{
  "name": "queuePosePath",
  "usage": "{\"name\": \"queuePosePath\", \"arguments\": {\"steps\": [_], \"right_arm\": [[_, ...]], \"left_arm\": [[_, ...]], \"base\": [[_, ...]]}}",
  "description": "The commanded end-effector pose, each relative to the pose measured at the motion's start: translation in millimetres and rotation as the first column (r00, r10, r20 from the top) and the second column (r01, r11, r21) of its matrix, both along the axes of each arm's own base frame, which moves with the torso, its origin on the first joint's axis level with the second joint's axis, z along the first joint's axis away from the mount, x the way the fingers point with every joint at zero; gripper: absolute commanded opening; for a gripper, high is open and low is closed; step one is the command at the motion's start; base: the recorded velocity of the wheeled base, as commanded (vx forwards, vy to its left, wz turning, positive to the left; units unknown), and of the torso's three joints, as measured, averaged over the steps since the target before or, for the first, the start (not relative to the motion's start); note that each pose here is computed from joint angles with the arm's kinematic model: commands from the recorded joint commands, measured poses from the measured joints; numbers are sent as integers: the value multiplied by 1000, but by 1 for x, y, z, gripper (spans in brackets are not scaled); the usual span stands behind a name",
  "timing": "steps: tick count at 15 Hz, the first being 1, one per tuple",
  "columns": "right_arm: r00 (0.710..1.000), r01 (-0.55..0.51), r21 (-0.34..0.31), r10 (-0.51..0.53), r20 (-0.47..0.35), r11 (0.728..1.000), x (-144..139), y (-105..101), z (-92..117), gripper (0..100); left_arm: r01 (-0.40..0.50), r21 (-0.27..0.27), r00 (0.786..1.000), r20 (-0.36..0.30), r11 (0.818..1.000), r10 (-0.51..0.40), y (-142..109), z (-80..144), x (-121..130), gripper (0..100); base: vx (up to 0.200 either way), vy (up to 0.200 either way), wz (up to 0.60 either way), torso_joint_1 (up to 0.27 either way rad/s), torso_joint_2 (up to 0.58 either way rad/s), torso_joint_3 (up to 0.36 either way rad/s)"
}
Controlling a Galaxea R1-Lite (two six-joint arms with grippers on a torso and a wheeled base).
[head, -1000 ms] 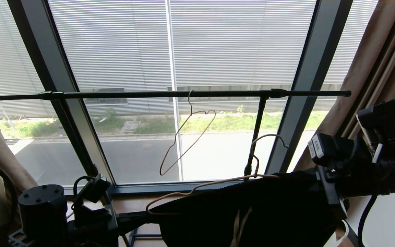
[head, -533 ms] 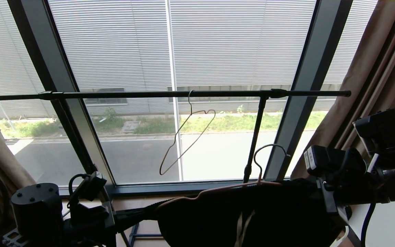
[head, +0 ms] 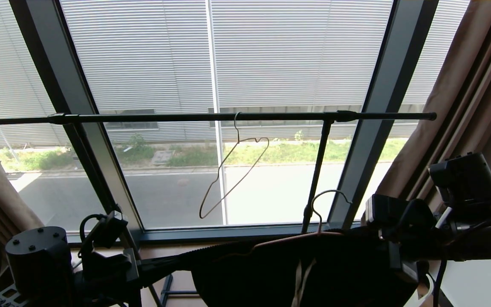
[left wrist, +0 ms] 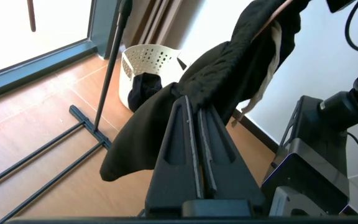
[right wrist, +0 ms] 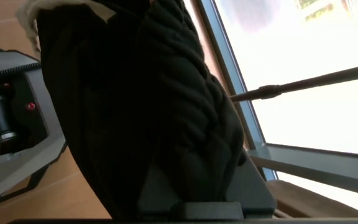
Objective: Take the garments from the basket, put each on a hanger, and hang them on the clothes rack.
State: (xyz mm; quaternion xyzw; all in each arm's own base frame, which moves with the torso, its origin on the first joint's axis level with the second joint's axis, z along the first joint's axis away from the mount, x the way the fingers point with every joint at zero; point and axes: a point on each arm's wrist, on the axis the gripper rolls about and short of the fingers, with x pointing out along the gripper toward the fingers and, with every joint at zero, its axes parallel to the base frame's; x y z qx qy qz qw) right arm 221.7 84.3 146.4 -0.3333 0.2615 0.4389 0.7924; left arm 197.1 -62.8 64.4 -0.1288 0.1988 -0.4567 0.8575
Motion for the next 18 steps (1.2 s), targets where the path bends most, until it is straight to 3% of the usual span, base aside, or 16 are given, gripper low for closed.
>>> {"name": "queuePosePath", "arguments": {"steps": [1, 4, 9, 10, 11, 12, 13, 14, 15, 16, 18], "right_arm": [[999, 2, -20, -3, -39, 1000, 1, 1, -11, 0], [998, 39, -78, -42, -42, 996, 2, 1, -18, 0], [999, 38, -63, -35, 41, 997, 2, 9, -20, 0], [997, 49, -56, -45, 65, 997, 0, 13, -21, 0], [997, 53, -43, -50, 63, 998, -2, 14, -22, 0], [997, 55, -31, -53, 62, 998, -3, 16, -22, 0], [996, 55, -29, -53, 67, 998, -2, 16, -22, 0], [994, 56, -13, -55, 94, 998, 1, 18, -20, 0], [993, 55, -6, -54, 107, 998, 2, 18, -19, 0], [992, 44, 2, -43, 120, 999, 1, 22, -18, 0], [993, 55, 16, -56, 101, 998, -1, 23, -20, 0]], "left_arm": [[1, -2, 1000, 6, 1000, -1, 0, 1, 0, 0], [1, -4, 1000, 2, 1000, -1, 0, 1, -1, 0], [12, -33, 996, 83, 999, -10, -4, 19, -3, 0], [19, -62, 981, 195, 998, -7, -7, 39, 6, 0], [22, -73, 971, 240, 997, -4, -8, 55, 12, 0], [20, -55, 984, 177, 998, -10, -9, 65, 13, 0], [18, -52, 986, 166, 998, -9, -9, 67, 13, 0], [-15, 6, 999, 39, 1000, 14, -17, 84, 15, 0], [-62, 64, 998, 11, 996, 61, -24, 90, 18, 0], [-104, 161, 995, 6, 981, 104, -33, 91, 20, 0], [-139, 284, 990, 36, 949, 134, -49, 92, 17, 0]], "base": [[0, 0, 0, 0, 0, 0], [0, 0, 0, 0, 0, 0], [0, 0, 0, 0, 0, 0], [0, 0, 0, 0, 0, 0], [0, 0, 0, 0, 0, 0], [0, 0, 0, 0, 0, 0], [0, 0, 0, 0, 0, 0], [0, 0, 0, 0, 0, 0], [0, 0, 0, 0, 0, 0], [0, 0, 0, 0, 0, 0], [0, 0, 0, 0, 0, 0]]}}
